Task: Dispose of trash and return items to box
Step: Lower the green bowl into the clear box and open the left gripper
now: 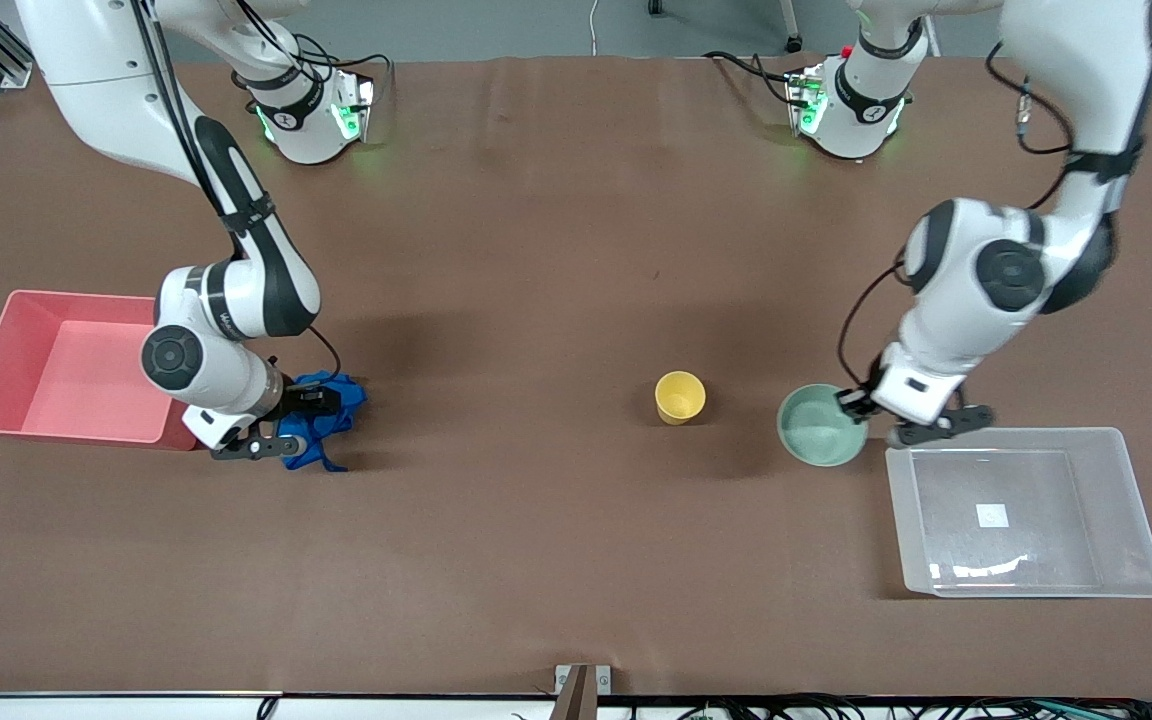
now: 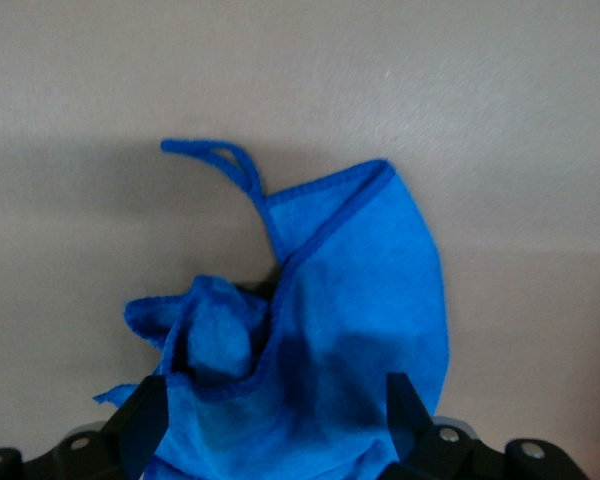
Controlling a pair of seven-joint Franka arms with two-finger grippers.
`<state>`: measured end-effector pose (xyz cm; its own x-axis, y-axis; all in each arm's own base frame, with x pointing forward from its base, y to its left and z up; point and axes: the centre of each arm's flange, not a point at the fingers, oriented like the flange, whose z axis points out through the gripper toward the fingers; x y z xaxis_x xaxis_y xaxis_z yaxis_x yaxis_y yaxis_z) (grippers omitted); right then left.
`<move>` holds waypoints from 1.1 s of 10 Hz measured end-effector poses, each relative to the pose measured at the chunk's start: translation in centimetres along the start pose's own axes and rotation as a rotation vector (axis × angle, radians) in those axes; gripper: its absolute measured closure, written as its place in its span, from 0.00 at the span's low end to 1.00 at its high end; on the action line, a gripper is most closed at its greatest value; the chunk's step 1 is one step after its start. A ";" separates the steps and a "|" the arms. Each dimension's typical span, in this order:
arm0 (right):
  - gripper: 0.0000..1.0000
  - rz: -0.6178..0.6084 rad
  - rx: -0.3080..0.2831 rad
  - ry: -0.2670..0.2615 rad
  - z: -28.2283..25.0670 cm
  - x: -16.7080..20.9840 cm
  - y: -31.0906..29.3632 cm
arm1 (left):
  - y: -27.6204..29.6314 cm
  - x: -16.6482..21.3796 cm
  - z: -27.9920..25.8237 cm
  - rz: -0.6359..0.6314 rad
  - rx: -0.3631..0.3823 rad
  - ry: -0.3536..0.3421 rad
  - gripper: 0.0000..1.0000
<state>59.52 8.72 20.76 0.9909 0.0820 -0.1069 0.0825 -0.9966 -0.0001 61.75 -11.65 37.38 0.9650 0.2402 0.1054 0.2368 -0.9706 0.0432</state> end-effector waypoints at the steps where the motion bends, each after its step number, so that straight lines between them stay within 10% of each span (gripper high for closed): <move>1: 0.07 -0.004 -0.001 -0.012 0.6 -0.3 -0.3 | -1.0 1.6 -2.4 -0.001 0.007 0.004 0.98; 3: 0.15 -0.007 -0.003 -0.029 1.6 -0.5 -0.5 | -6.1 5.3 -2.7 0.024 0.008 0.019 0.98; 8: 0.91 -0.009 -0.002 -0.028 1.7 -0.5 -0.6 | -17.0 13.0 6.6 0.193 -0.022 -0.033 0.98; 11: 0.91 -0.008 -0.002 -0.018 1.3 -0.2 -0.6 | -19.2 13.0 12.2 0.258 -0.038 -0.086 0.98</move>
<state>59.13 9.28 19.48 0.9880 0.0899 -0.1252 0.0907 -0.9959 0.0010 71.12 9.88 25.82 0.9993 -0.0184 0.0327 -0.0205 -0.9978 0.0635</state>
